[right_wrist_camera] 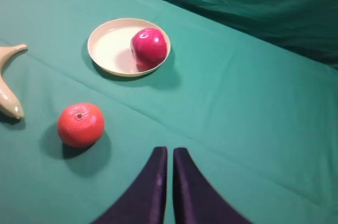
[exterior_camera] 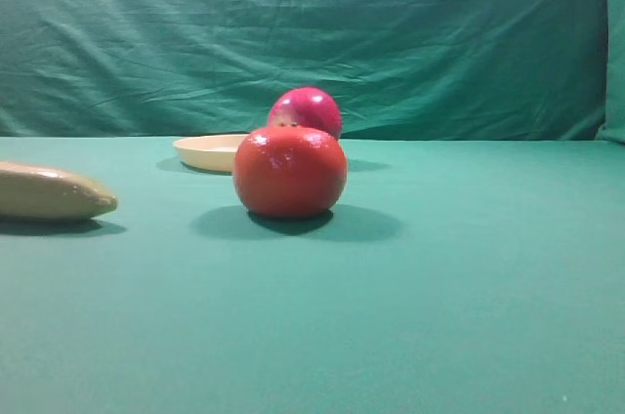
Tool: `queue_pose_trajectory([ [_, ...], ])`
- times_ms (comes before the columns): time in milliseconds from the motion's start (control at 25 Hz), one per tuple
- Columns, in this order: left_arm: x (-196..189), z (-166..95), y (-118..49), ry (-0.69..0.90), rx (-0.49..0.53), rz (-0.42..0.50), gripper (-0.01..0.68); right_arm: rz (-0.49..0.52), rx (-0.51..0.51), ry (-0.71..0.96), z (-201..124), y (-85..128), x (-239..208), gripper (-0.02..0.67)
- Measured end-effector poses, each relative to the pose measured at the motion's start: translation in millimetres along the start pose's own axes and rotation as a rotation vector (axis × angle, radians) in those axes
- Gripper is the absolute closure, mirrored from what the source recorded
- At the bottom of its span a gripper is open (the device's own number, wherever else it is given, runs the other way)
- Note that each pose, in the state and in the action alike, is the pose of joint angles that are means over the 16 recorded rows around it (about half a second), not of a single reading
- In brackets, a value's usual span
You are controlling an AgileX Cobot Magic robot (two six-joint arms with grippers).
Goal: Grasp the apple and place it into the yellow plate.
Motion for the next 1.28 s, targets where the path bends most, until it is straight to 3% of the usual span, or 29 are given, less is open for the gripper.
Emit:
queue_pose_trajectory([
  [760,0.0,0.0,0.0,0.000,0.000,0.000,0.516,-0.239,0.118,-0.181,-123.3,-4.4,9.1,0.649],
  [1280,0.0,0.0,0.0,0.000,0.000,0.000,0.516,-0.340,0.226,-0.116,-183.5,-5.2,34.2,0.649],
])
Point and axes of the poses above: a point on each arm's last joint axis where the gripper is mounted, x pointing out along that axis toward the gripper, y along the wrist's bending axis when the last joint is at zero, z = x × y, the point moved 7 cm from there along x, pointing out along that axis toward the gripper, and after that the axes turned 5 degrees about -x, right-handed, at the moved point
